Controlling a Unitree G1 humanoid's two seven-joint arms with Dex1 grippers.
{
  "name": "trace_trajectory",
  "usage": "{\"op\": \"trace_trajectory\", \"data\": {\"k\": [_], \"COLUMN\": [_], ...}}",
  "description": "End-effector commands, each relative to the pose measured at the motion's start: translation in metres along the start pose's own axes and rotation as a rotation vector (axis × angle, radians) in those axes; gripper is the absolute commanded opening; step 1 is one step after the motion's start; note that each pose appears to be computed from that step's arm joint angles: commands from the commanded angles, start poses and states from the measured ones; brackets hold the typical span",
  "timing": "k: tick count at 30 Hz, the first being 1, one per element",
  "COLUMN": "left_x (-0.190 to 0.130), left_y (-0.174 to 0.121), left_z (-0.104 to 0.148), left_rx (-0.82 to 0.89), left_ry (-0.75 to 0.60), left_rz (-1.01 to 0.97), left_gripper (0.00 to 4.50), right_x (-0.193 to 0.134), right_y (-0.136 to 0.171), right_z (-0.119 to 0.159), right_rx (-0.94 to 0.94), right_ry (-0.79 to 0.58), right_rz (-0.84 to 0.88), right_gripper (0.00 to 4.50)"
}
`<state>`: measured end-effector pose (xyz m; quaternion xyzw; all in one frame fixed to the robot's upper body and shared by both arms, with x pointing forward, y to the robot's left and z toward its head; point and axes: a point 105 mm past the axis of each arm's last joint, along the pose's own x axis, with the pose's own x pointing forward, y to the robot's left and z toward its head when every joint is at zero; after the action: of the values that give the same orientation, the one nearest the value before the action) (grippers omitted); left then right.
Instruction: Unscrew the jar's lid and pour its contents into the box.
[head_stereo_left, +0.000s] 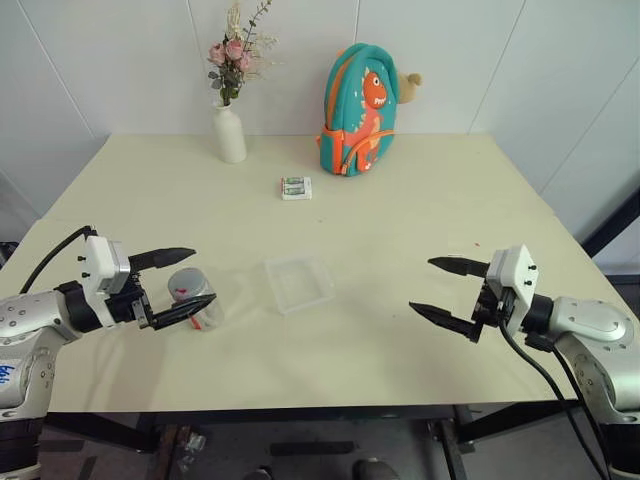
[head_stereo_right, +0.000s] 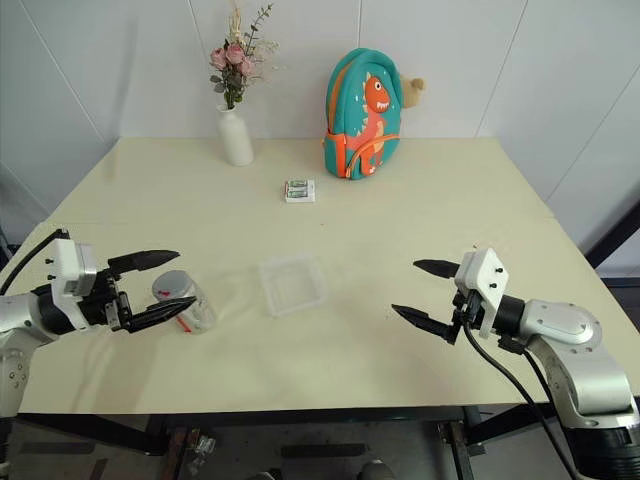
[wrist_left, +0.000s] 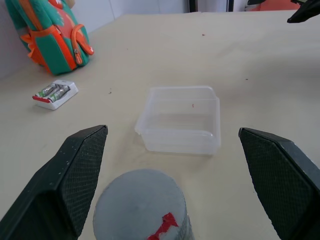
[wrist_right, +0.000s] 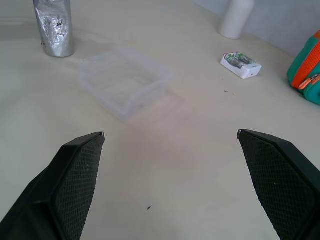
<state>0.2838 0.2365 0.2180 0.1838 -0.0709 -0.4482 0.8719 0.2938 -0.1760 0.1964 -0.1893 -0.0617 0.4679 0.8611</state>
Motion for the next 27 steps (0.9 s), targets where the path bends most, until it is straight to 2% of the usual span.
{"op": "trace_trajectory", "data": {"k": [1,6,9,14,17,20,22,24,27], "left_x": [0.0,-0.003,-0.012,-0.038,-0.045,-0.051,-0.051,-0.044,-0.037], "left_y": [0.003,0.004,-0.004,-0.026,-0.044,-0.054,-0.06,-0.058,-0.052], "left_z": [0.011,0.002,0.003,0.006,0.006,-0.004,-0.02,-0.039,-0.05], "left_rx": [0.049,0.053,0.045,-0.016,-0.053,-0.097,-0.116,-0.119,-0.133], "left_ry": [-0.021,-0.016,-0.044,-0.121,-0.128,-0.119,-0.084,-0.048,-0.049], "left_rz": [0.007,0.083,0.175,0.406,0.46,0.543,0.576,0.631,0.685], "left_gripper": [4.48,4.48,4.48,4.48,4.48,4.48,4.48,4.48,4.48], "right_x": [-0.004,0.006,0.021,0.047,0.058,0.067,0.072,0.076,0.077], "right_y": [0.004,0.002,0.007,0.015,0.02,0.024,0.028,0.028,0.03], "right_z": [0.013,0.016,0.029,0.044,0.052,0.059,0.065,0.07,0.078], "right_rx": [-0.009,-0.002,-0.035,-0.031,-0.036,-0.035,-0.042,-0.046,-0.046], "right_ry": [-0.018,-0.047,-0.112,-0.206,-0.25,-0.285,-0.306,-0.325,-0.343], "right_rz": [0.085,0.106,0.162,0.277,0.328,0.366,0.391,0.397,0.399], "right_gripper": [4.5,4.5,4.5,4.5,4.5,4.5,4.5,4.5,4.5]}}
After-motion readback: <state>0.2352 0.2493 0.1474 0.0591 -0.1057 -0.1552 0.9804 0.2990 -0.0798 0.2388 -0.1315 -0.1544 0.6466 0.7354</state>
